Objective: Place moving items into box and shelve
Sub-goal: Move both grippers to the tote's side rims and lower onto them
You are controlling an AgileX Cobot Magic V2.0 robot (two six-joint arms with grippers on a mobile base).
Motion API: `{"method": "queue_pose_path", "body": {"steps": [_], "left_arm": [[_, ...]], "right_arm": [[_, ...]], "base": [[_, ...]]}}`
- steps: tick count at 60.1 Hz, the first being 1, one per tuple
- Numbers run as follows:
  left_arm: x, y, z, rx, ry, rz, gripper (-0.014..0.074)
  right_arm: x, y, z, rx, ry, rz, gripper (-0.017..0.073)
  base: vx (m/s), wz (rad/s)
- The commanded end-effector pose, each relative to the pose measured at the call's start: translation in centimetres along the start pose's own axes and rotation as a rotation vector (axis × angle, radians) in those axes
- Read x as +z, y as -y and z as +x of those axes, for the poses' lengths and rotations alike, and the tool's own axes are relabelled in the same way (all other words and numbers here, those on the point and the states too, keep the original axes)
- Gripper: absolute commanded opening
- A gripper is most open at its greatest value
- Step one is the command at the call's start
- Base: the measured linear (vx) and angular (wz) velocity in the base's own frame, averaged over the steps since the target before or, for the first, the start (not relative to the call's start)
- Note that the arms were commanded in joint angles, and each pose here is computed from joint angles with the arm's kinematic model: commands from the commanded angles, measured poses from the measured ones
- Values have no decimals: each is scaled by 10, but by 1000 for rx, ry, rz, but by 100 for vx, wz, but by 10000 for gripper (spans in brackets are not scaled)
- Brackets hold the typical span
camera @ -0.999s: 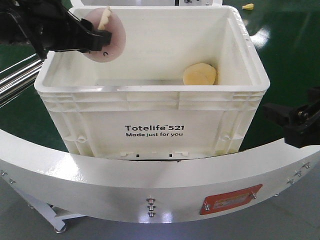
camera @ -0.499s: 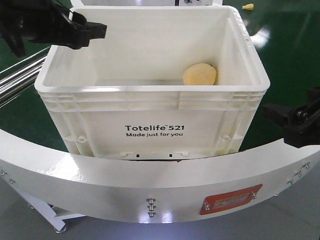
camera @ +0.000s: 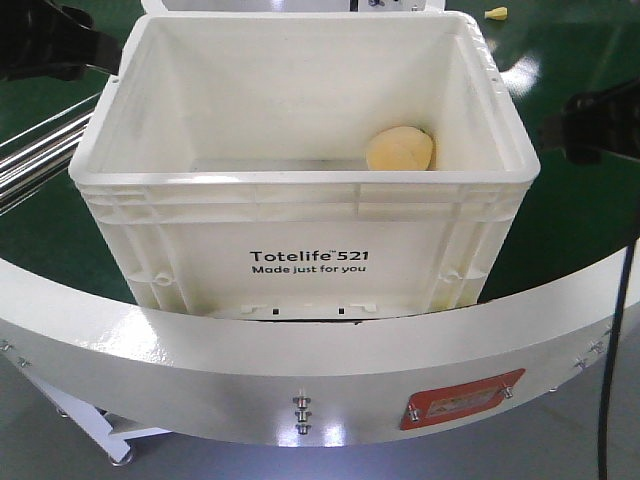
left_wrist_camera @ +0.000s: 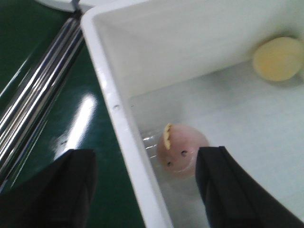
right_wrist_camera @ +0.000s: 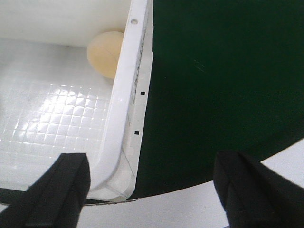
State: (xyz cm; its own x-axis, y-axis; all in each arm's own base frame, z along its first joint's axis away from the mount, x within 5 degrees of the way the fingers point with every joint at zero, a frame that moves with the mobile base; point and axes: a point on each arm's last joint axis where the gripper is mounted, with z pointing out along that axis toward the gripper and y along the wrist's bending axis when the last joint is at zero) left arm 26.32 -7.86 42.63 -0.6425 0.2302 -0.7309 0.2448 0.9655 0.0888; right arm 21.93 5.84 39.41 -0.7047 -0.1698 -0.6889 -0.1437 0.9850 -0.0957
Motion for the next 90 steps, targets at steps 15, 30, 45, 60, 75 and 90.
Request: {"method": "queue_pose_path", "body": {"steps": [15, 30, 45, 60, 75, 90], "left_arm": [[24, -5, -17, -50, -58, -89, 542], [41, -12, -18, -110, -75, -107, 542], [58, -16, -17, -128, -105, -115, 542], [65, -14, -18, -150, -101, -104, 542], [74, -9, -16, -177, -121, -62, 542], [86, -7, -14, -185, -149, -49, 542]], "right_arm": [[37, -11, -76, 28, -63, 27, 574], [74, -21, -99, 15, -165, 27, 574], [97, -13, -103, 56, -208, 29, 574], [108, -3, -101, 65, -240, -29, 574], [119, -5, -99, 45, -259, -32, 574], [133, -7, -97, 25, -286, -37, 574]], "base": [[0, 0], [0, 0], [0, 0], [0, 0], [0, 0], [0, 0]]}}
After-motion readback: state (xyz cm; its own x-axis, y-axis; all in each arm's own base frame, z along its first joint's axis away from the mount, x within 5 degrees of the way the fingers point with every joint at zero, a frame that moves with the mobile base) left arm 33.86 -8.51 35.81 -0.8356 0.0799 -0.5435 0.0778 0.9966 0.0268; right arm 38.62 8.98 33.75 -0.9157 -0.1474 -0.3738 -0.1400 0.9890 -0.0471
